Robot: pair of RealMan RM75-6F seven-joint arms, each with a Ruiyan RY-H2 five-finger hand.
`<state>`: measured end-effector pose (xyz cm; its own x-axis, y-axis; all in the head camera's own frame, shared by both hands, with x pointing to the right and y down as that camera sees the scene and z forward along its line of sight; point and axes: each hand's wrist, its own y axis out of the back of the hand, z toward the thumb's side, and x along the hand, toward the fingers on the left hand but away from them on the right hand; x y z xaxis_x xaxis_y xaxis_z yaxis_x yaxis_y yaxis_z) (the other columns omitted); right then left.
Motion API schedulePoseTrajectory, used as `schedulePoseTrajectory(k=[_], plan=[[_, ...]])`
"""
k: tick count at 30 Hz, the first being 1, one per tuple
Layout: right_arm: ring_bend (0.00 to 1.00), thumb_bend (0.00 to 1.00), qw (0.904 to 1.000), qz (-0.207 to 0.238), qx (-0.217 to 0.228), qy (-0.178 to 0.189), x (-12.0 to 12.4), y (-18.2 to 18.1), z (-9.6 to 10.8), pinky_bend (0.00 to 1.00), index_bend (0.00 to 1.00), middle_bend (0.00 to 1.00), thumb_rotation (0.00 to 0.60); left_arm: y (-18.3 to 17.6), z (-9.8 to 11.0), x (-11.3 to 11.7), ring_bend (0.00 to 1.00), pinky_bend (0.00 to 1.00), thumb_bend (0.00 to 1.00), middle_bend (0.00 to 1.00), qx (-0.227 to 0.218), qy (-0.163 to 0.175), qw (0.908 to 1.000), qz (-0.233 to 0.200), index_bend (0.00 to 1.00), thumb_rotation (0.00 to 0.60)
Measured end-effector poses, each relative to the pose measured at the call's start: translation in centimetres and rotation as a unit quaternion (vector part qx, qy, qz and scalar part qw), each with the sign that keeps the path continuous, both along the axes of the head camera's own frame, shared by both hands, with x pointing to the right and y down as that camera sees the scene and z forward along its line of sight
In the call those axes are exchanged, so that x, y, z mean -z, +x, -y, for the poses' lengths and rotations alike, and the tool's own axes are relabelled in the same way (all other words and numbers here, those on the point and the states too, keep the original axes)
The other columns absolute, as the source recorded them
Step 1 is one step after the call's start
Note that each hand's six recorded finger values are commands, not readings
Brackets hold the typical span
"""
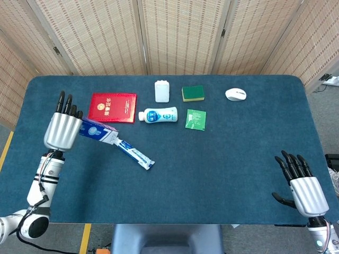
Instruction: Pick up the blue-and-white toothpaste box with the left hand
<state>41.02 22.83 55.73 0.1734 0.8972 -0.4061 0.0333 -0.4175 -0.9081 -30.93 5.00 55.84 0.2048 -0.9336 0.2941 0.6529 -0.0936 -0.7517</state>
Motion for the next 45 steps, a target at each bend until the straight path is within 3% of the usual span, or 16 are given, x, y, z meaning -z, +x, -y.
schedulePoseTrajectory(k=[3,6,11,15,18,21,25,28,31,34,36,39,43,45], plan=[[0.0,0.18,1.0,-0.001,0.0,0.0,0.0,0.0,0.1,0.0,0.0,0.0,0.6,-0.5,0.6,1.1,0.14,0.0,0.25,0.37,-0.018,0.018,0.9996,0.009,0.48,0.6],[0.0,0.18,1.0,-0.002,0.001,-0.001,-0.1,0.0,0.1,0.0,0.0,0.0,0.6,-1.0,0.4,1.3,0.14,0.0,0.25,0.37,-0.013,0.015,0.9998,0.002,0.48,0.6],[0.0,0.18,1.0,-0.004,0.001,-0.001,-0.2,-0.1,0.0,0.0,0.0,0.0,0.6,-0.4,-0.5,1.1,0.15,0.0,0.25,0.37,0.014,-0.019,0.9977,-0.063,0.48,0.6],[0.0,0.18,1.0,-0.004,0.001,-0.002,-0.2,-0.1,0.1,0.0,0.0,0.0,0.6,0.3,-1.4,0.6,0.15,0.0,0.25,0.37,0.049,-0.064,0.988,-0.132,0.48,0.6],[0.0,0.18,1.0,-0.004,0.001,-0.002,-0.2,-0.1,0.1,0.0,0.0,0.0,0.6,0.5,-2.3,-0.3,0.15,0.0,0.25,0.37,0.083,-0.105,0.9742,-0.182,0.48,0.6],[0.0,0.18,1.0,-0.004,0.002,-0.002,-0.2,-0.1,0.0,0.0,0.0,0.0,0.6,0.7,-3.3,-1.6,0.14,0.0,0.25,0.37,0.12,-0.153,0.952,-0.237,0.48,0.6],[0.0,0.18,1.0,-0.004,0.001,-0.001,-0.1,-0.1,0.0,0.0,0.0,0.0,0.6,1.0,-4.9,-4.3,0.14,0.0,0.25,0.37,0.165,-0.223,0.9112,-0.304,0.47,0.6],[0.0,0.18,1.0,-0.005,0.001,-0.001,-0.2,-0.1,0.1,0.0,0.0,0.0,0.6,0.6,-5.9,-6.6,0.13,0.0,0.25,0.37,0.19,-0.256,0.8886,-0.33,0.46,0.6],[0.0,0.18,1.0,-0.006,0.002,-0.004,-0.3,-0.1,0.1,0.0,0.0,0.0,0.6,-0.1,-6.4,-8.6,0.09,0.0,0.25,0.31,0.205,-0.27,0.8778,-0.338,0.39,0.6],[0.0,0.18,1.0,-0.006,0.002,-0.003,-0.3,-0.1,0.1,0.0,0.0,0.0,0.6,-0.9,-7.1,-10.4,0.01,0.0,0.22,0.06,0.212,-0.283,0.8757,-0.329,0.12,0.6],[0.0,0.18,1.0,-0.005,0.002,-0.003,-0.3,-0.1,0.1,0.0,0.0,0.0,0.6,-1.2,-7.6,-11.2,0.0,0.0,0.2,0.0,0.212,-0.296,0.877,-0.314,0.01,0.6],[0.0,0.18,1.0,-0.006,0.002,-0.003,-0.3,-0.1,0.1,0.0,0.0,0.0,0.6,-1.3,-8.0,-11.8,0.0,0.0,0.19,0.0,0.201,-0.299,0.8884,-0.284,0.0,0.6],[0.0,0.18,1.0,-0.007,0.002,-0.004,-0.4,-0.1,0.1,0.0,0.0,0.0,0.6,-1.6,-8.2,-12.0,0.0,0.0,0.19,0.0,0.177,-0.282,0.913,-0.236,0.0,0.6],[0.0,0.18,1.0,-0.007,0.001,-0.004,-0.3,-0.1,0.1,0.0,0.0,0.0,0.6,-1.7,-8.2,-11.7,0.0,0.0,0.19,0.0,0.17,-0.272,0.92,-0.226,0.0,0.6]])
